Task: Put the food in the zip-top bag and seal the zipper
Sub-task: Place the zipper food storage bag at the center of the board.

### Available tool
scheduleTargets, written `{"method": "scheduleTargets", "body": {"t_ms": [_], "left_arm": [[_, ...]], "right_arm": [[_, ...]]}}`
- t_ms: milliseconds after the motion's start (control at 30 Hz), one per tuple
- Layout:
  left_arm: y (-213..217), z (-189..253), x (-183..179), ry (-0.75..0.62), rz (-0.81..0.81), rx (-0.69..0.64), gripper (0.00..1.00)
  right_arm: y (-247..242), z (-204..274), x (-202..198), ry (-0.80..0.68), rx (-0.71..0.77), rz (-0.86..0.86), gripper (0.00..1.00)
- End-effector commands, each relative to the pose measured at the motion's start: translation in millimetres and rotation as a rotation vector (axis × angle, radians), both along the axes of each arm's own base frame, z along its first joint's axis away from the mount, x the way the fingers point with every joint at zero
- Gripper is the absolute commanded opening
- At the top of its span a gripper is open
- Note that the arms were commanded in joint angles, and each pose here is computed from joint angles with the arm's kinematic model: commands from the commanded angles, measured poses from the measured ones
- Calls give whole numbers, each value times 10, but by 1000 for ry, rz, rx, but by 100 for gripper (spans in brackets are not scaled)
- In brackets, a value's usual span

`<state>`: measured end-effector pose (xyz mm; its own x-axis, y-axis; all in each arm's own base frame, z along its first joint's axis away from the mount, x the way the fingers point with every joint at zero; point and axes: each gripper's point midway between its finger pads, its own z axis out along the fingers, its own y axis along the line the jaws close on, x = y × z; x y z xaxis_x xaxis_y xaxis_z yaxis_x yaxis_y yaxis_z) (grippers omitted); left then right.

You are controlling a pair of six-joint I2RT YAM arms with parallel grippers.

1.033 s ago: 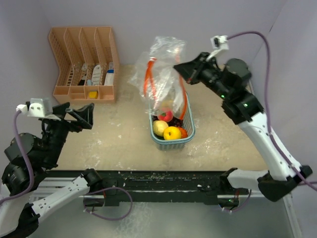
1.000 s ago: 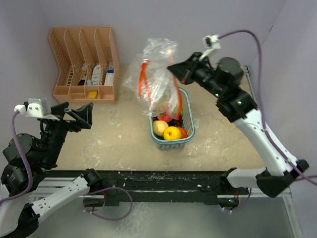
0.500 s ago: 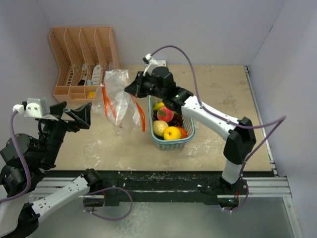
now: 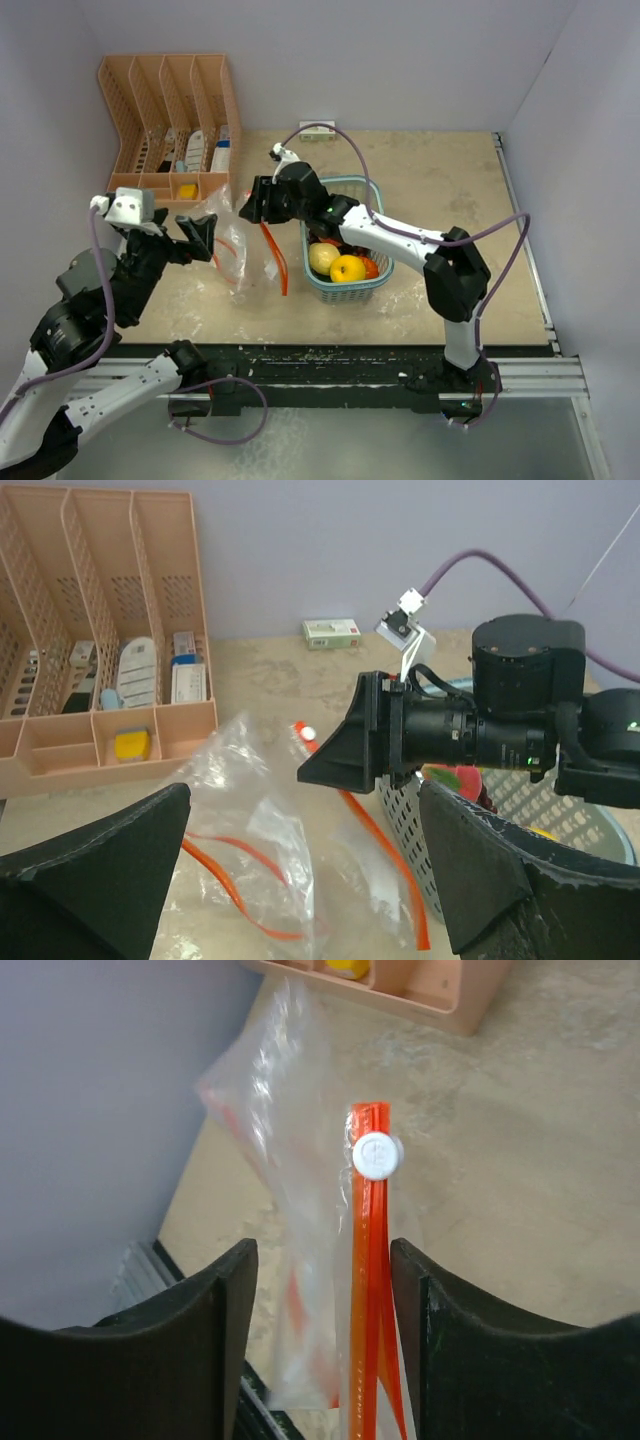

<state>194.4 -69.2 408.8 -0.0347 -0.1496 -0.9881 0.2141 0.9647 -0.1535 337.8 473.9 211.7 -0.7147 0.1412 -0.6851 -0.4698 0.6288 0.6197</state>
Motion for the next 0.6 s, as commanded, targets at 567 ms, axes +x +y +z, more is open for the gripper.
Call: {"method": "scheduleTargets", "body": {"t_ms": [567], "left_arm": [[-74, 66, 92, -7, 14, -26, 99]], "right_arm": [[-165, 260, -431, -321, -342, -79, 99]]}}
